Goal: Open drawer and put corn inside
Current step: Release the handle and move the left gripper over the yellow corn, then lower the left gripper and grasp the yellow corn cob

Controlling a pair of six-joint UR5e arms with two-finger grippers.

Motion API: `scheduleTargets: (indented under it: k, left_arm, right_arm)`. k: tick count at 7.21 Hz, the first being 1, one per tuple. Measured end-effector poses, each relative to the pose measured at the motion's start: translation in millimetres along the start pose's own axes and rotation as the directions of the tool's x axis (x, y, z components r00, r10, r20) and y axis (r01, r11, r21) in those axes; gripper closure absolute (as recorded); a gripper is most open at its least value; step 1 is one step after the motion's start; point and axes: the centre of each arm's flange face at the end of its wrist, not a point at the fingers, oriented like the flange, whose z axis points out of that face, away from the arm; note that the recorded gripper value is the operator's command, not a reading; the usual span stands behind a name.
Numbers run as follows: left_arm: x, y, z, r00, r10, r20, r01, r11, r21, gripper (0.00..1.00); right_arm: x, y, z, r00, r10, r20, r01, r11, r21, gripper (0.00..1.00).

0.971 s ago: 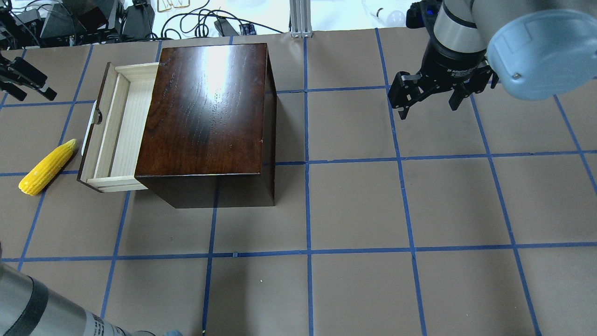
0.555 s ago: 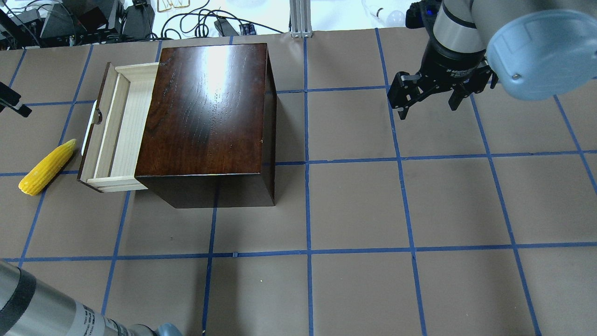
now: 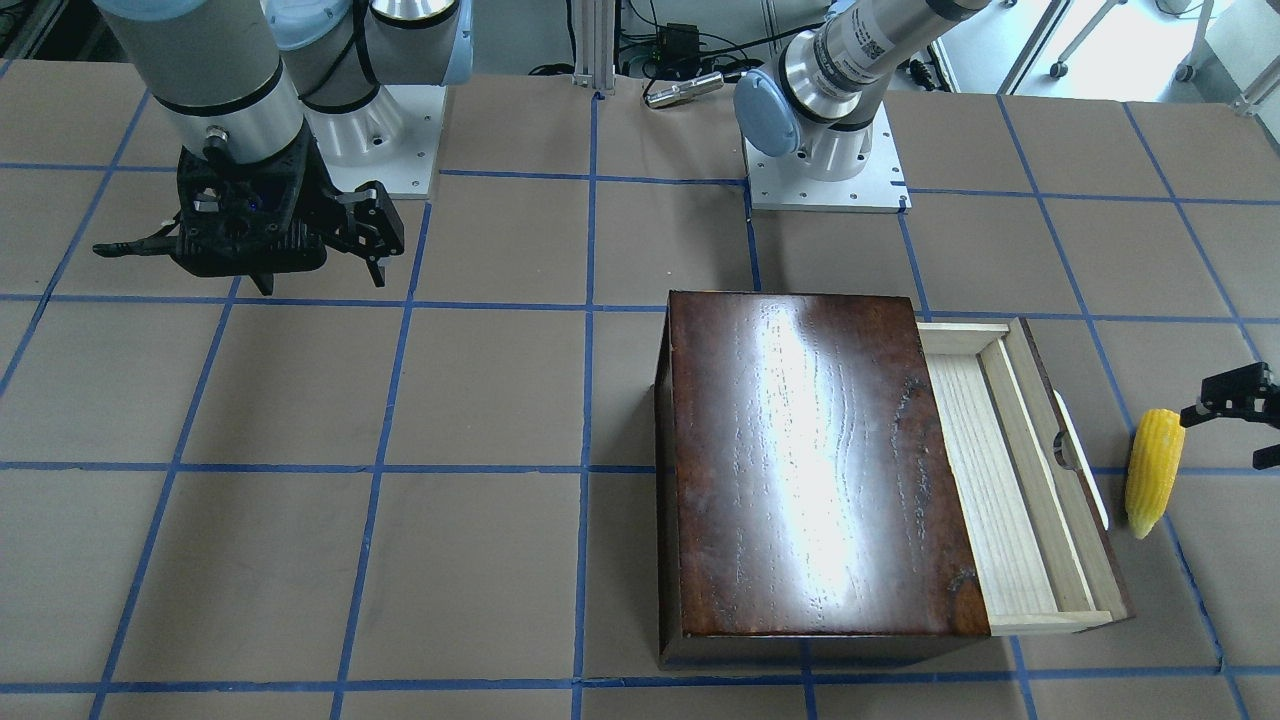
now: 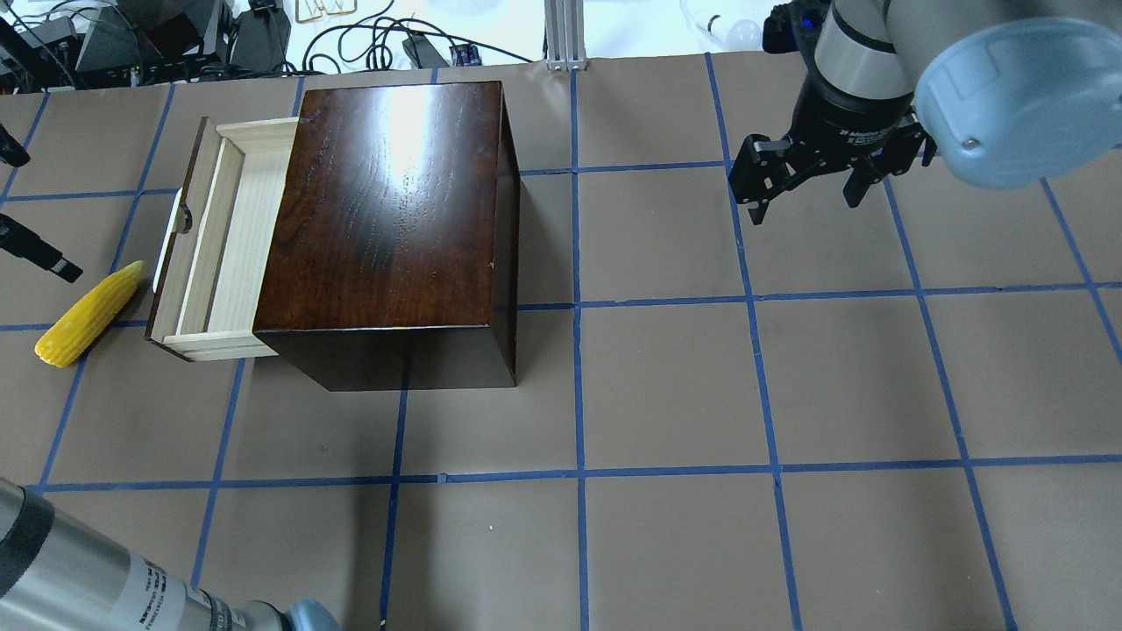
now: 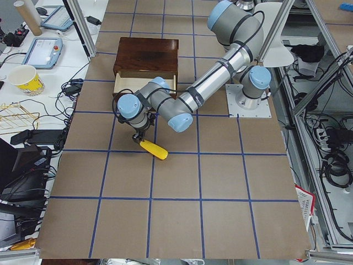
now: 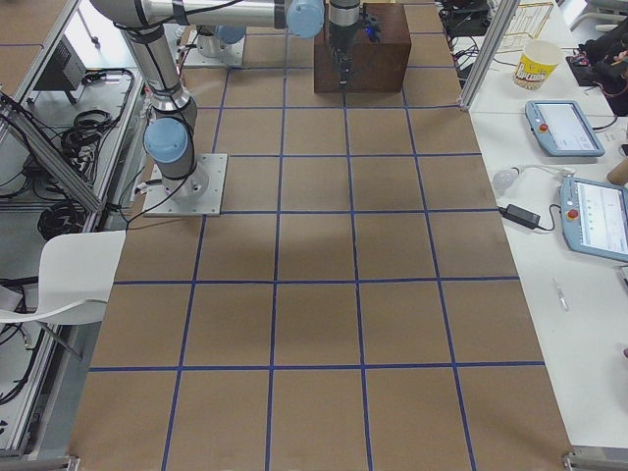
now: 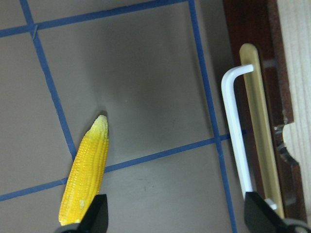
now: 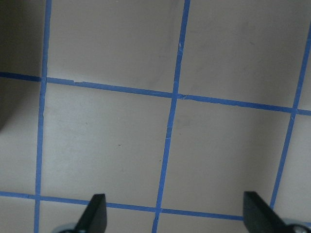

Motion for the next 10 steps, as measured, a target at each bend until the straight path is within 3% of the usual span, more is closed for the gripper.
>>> scheduleTargets:
  k: [2,6,10]
  left_arm:
    - [0,6,31,1.0,0.031,0.006,-0.031,0.999,-0.022,0.0]
    - [-16,23,50,0.988,0.155,0.026,-0.151,0.982,-0.112,0.0]
    - [-33,32,71,0.981,0.192,0.026,-0.188,0.975,-0.119,0.0]
  right_arm:
    - [0,0,0,1.0,0.0,0.0,0.0,1.0,0.0,0.0]
    - [1,0,0,1.0,0.002,0.0,-0.002,1.0,0.0,0.0]
    - [0,0,0,1.0,0.0,0.0,0.0,1.0,0.001,0.0]
